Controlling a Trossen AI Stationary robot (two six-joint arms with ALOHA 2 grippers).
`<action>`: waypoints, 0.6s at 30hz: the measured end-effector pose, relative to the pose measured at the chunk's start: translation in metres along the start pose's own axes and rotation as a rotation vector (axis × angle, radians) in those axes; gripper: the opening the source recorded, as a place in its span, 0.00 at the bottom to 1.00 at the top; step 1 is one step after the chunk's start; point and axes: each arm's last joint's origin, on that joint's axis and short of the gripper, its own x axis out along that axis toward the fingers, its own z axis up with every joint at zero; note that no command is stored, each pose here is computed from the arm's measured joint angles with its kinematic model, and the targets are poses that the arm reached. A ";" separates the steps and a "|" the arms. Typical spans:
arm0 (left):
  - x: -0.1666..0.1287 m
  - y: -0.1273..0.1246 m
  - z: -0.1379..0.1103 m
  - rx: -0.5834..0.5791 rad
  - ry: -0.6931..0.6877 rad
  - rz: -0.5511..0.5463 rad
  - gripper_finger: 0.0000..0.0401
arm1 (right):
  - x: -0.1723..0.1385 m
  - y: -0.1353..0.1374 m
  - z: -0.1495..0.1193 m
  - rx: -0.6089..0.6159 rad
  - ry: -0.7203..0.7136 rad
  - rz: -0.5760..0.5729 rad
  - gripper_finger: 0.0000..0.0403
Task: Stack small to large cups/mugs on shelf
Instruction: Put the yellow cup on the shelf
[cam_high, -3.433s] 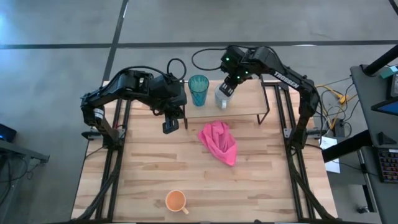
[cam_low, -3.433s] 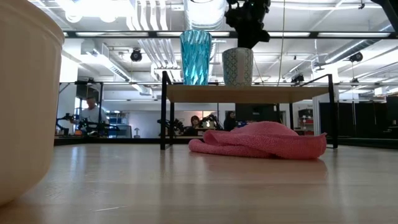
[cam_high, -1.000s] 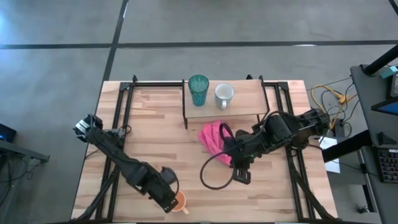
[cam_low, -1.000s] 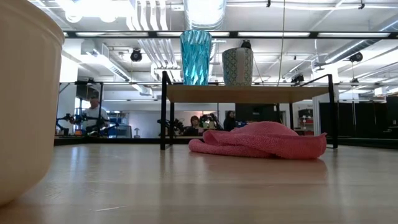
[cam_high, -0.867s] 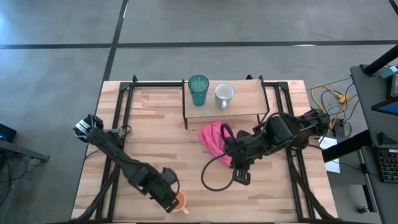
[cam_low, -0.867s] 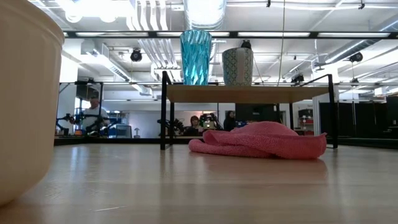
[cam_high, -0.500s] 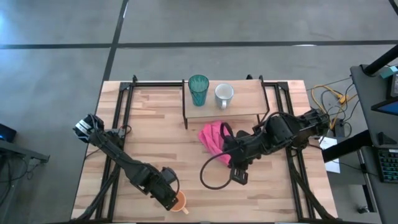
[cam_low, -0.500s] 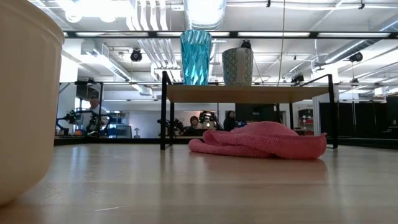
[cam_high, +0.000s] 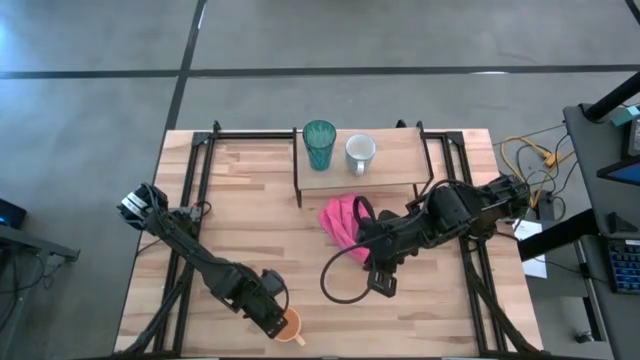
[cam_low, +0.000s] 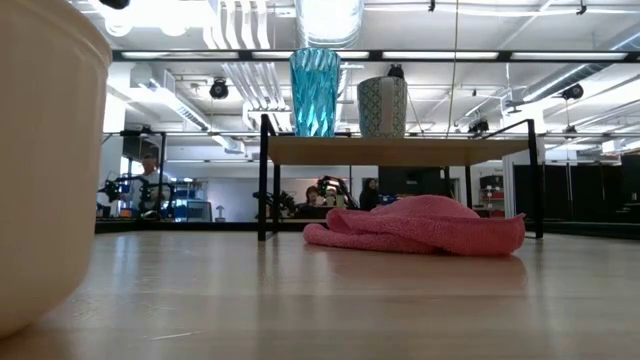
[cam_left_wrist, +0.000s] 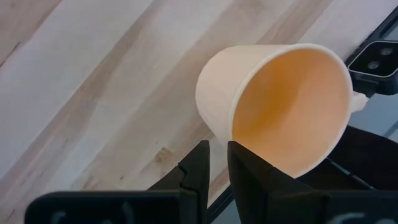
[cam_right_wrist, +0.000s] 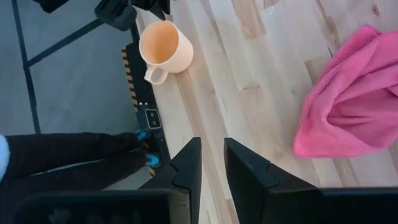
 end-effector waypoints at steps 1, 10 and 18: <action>0.000 0.000 0.000 0.004 -0.001 -0.002 0.11 | 0.000 0.000 0.000 0.000 0.000 0.000 0.16; -0.002 -0.002 0.000 0.004 -0.002 -0.019 0.11 | 0.000 0.000 0.001 -0.004 -0.015 -0.014 0.16; -0.001 -0.005 0.003 0.002 -0.009 -0.058 0.11 | 0.000 0.000 0.001 -0.011 -0.020 -0.017 0.16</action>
